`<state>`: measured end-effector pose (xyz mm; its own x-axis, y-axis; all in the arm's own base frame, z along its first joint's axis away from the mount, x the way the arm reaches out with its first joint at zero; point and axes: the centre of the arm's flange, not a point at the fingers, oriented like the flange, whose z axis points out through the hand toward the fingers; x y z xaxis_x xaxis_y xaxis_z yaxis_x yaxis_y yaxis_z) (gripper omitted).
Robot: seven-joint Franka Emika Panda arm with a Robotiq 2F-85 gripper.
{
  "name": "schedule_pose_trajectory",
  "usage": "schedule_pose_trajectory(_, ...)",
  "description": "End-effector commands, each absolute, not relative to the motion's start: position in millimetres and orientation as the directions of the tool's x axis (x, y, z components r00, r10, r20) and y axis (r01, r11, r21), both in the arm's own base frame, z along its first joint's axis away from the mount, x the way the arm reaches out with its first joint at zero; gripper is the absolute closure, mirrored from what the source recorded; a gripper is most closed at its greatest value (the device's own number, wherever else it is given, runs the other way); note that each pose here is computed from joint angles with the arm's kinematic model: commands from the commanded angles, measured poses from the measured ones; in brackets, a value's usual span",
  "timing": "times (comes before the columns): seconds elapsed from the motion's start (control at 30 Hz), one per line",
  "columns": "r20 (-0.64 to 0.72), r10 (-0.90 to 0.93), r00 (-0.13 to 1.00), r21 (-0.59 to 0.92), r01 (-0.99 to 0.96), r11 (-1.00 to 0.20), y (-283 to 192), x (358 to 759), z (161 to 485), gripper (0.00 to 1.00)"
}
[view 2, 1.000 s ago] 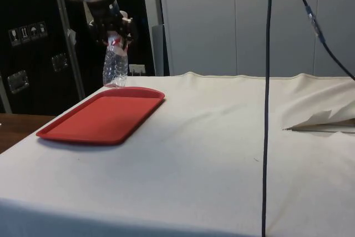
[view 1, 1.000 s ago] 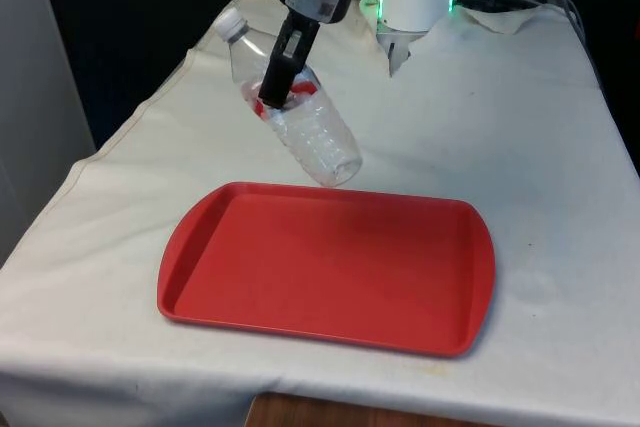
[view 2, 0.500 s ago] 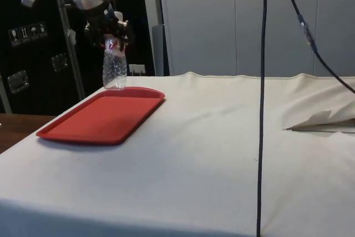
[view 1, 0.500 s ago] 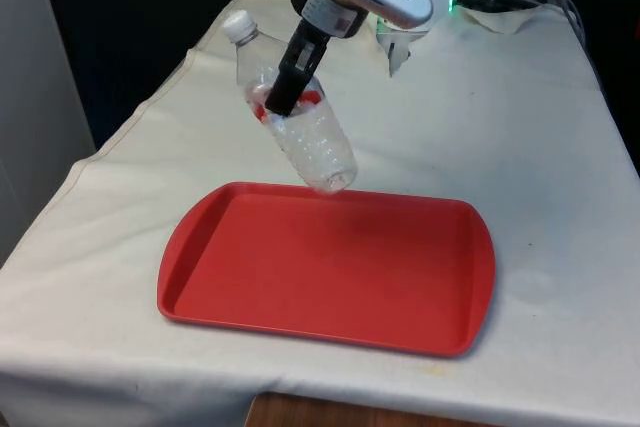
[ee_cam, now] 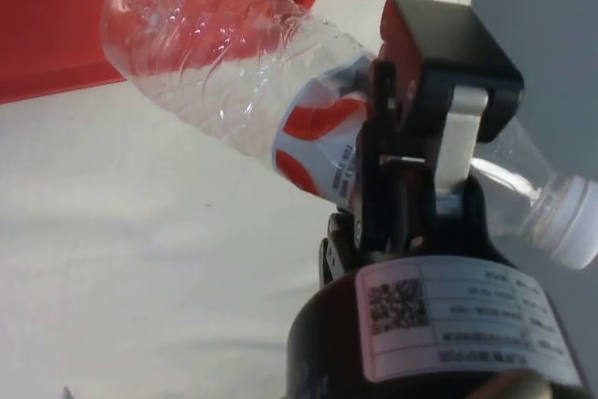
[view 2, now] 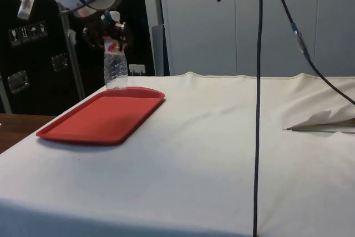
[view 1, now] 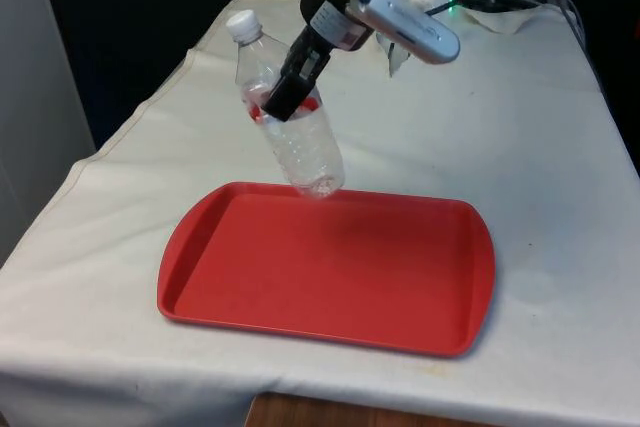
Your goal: Place the bottle upright on the tray.
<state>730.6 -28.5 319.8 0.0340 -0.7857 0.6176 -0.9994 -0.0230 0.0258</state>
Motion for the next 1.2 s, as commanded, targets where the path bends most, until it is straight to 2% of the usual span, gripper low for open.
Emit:
schedule_pose_trajectory(0.0, 0.631, -0.775, 0.029, 0.026, -1.0, -0.016, -27, 732, 318, 0.86)
schedule_pose_trajectory(0.73, 0.736, -0.676, 0.047, 0.058, -0.998, -0.006, -5, 743, 302, 0.86)
schedule_pose_trajectory(1.17, 0.74, -0.671, 0.048, 0.061, -0.998, -0.005, -4, 744, 299, 0.86)
